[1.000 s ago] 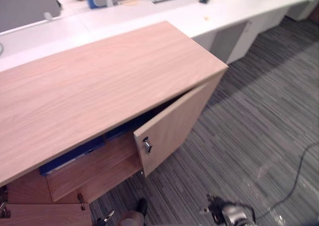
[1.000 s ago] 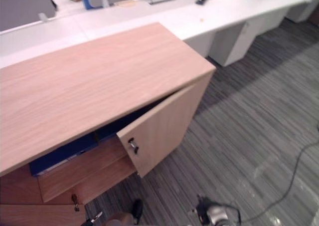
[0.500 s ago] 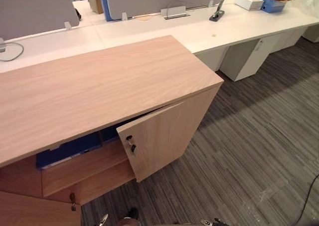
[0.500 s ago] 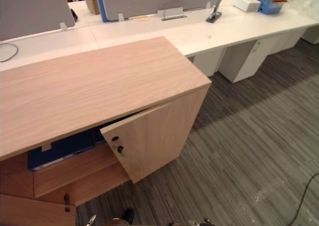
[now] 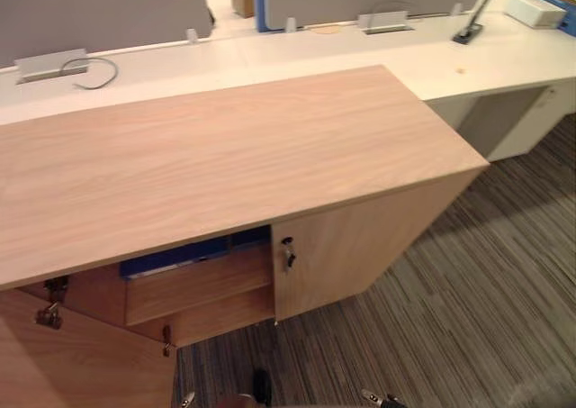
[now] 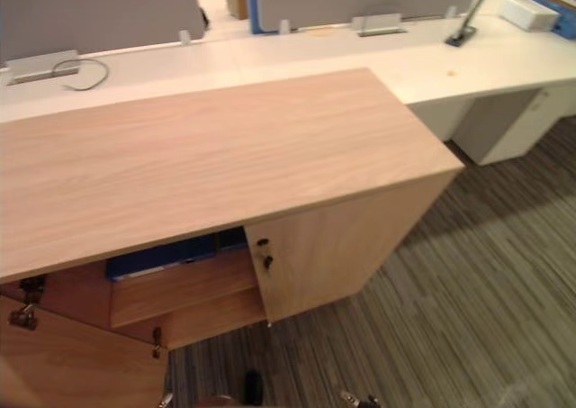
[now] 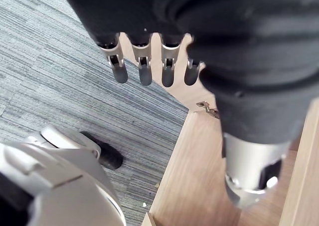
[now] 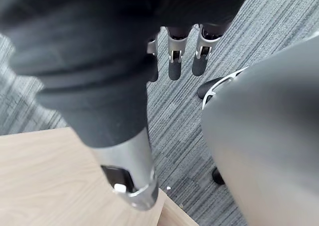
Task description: Walk over to the cabinet, pick up the folder, carry it to the office cabinet, place the folder inside the office cabinet, then close the office cabinet door
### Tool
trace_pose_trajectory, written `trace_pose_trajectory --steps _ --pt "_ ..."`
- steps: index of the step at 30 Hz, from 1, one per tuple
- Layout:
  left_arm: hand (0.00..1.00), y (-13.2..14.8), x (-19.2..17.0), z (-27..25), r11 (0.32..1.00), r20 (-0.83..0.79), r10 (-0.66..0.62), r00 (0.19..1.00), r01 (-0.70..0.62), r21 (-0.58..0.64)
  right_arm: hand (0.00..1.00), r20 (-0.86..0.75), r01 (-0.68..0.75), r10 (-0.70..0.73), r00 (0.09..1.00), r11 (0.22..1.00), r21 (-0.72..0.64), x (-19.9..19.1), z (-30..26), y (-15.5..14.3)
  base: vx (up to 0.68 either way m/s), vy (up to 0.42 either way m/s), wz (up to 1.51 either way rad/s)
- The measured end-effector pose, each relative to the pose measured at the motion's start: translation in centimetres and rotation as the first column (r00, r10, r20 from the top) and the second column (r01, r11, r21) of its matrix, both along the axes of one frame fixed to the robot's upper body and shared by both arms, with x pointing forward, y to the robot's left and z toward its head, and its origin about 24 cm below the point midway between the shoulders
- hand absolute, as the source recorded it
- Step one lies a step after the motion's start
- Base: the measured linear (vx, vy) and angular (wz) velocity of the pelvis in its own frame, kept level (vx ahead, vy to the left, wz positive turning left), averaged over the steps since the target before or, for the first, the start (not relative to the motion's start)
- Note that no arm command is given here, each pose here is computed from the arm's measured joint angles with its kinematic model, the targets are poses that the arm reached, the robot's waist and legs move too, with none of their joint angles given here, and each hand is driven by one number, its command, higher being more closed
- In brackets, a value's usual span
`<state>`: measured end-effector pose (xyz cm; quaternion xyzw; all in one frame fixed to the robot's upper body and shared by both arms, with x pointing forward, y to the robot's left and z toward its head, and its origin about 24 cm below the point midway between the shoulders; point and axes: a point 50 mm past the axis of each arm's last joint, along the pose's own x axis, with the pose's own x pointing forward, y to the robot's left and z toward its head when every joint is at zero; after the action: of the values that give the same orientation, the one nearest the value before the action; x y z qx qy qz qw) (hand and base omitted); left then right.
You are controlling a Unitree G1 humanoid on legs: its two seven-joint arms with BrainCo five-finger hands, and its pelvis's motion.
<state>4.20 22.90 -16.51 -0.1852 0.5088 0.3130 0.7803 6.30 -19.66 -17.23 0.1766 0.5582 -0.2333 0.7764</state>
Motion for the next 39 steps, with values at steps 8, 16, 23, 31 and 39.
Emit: trace_pose_trajectory --steps 8,16,23,31,39 --pt "0.00 -0.1 1.6 0.2 0.991 0.006 -0.129 0.992 0.129 0.034 0.00 0.049 -0.081 0.082 0.995 0.996 -0.031 1.7 0.4 0.0 0.13 -0.004 1.05" --pt "0.00 -0.4 -1.2 -0.3 0.999 -0.051 0.044 0.998 -0.043 0.010 0.00 0.022 -0.048 0.048 0.999 0.999 0.002 0.8 0.1 0.5 0.05 -0.245 0.24" --pt "0.00 -0.3 -0.6 -0.2 0.991 -0.005 0.136 0.991 -0.136 -0.002 0.00 0.011 0.033 -0.033 0.999 0.999 0.001 0.2 0.0 0.1 0.01 -0.099 0.67" --pt "0.00 -0.5 -1.2 -0.3 0.996 -0.036 0.085 0.996 -0.085 -0.009 0.00 -0.017 0.257 -0.257 0.966 0.966 0.021 -1.5 -0.2 -0.8 -0.08 0.100 0.59" --pt "0.00 0.0 0.0 0.0 1.000 -0.005 0.020 1.000 -0.020 0.015 0.00 -0.020 0.207 -0.206 0.978 0.978 0.014 -1.8 -0.2 -0.3 0.05 0.124 0.74"
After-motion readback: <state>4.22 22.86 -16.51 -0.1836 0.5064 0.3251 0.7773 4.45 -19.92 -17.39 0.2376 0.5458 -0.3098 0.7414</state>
